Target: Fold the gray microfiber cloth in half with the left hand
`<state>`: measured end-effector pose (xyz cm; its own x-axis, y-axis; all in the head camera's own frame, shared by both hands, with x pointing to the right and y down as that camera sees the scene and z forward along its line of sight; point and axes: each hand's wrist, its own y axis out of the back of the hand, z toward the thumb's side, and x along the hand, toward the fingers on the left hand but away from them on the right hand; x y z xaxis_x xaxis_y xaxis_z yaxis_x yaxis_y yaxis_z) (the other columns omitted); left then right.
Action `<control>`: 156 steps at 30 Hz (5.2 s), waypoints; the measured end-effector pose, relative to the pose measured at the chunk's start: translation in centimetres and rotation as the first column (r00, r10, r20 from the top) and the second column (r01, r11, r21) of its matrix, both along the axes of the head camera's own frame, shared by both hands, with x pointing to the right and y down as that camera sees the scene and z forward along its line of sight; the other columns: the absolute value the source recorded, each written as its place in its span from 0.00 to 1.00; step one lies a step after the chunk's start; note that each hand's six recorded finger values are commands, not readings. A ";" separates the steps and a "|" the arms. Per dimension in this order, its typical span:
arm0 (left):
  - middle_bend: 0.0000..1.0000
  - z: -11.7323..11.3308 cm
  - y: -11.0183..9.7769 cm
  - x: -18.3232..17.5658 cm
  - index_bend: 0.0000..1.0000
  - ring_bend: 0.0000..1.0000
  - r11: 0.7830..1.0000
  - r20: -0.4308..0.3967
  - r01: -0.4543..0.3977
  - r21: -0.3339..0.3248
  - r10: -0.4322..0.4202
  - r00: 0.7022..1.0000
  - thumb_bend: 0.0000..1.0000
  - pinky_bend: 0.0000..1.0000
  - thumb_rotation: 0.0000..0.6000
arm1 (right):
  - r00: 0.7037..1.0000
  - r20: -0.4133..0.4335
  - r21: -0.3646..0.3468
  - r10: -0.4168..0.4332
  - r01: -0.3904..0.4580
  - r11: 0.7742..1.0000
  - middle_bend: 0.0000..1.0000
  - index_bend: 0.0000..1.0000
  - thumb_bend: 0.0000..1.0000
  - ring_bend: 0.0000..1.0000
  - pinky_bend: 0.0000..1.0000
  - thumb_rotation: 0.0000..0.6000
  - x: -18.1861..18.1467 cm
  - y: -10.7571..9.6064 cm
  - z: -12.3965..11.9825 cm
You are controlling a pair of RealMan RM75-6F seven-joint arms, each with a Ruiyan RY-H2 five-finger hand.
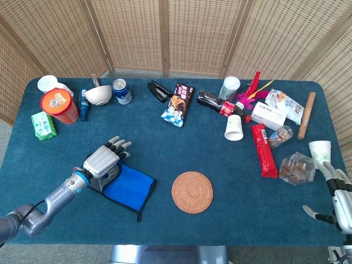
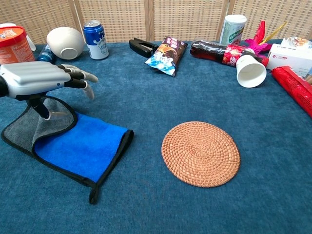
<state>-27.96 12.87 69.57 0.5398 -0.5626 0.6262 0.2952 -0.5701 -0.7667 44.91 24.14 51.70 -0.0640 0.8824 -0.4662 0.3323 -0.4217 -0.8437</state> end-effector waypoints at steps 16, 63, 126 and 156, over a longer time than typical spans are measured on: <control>0.00 0.6 0.6 -0.2 0.41 0.00 1.000 0.011 -0.010 -0.008 0.010 1.000 0.43 0.00 1.00 | 1.000 0.002 -0.002 0.000 0.000 1.000 0.00 0.00 0.00 0.00 0.00 1.00 -0.1 0.0 0.0; 0.00 -0.3 0.4 -2.5 0.59 0.00 1.000 0.059 -0.015 0.021 0.014 0.998 0.43 0.00 1.00 | 1.000 0.023 -0.011 -0.002 0.002 1.000 0.00 0.00 0.00 0.00 0.00 1.00 -0.2 0.1 0.1; 0.00 -2.0 2.2 -5.6 0.27 0.00 0.996 0.066 -0.075 0.042 0.072 0.995 0.43 0.01 1.00 | 1.000 0.022 -0.013 -0.007 0.007 1.000 0.00 0.00 0.00 0.00 0.00 1.00 -0.4 0.1 0.1; 0.00 -0.6 2.1 -3.1 0.52 0.00 0.992 0.084 -0.113 0.053 0.108 0.991 0.55 0.02 1.00 | 1.000 0.028 -0.009 -0.002 0.002 1.000 0.00 0.00 0.00 0.00 0.00 1.00 -0.3 0.0 0.0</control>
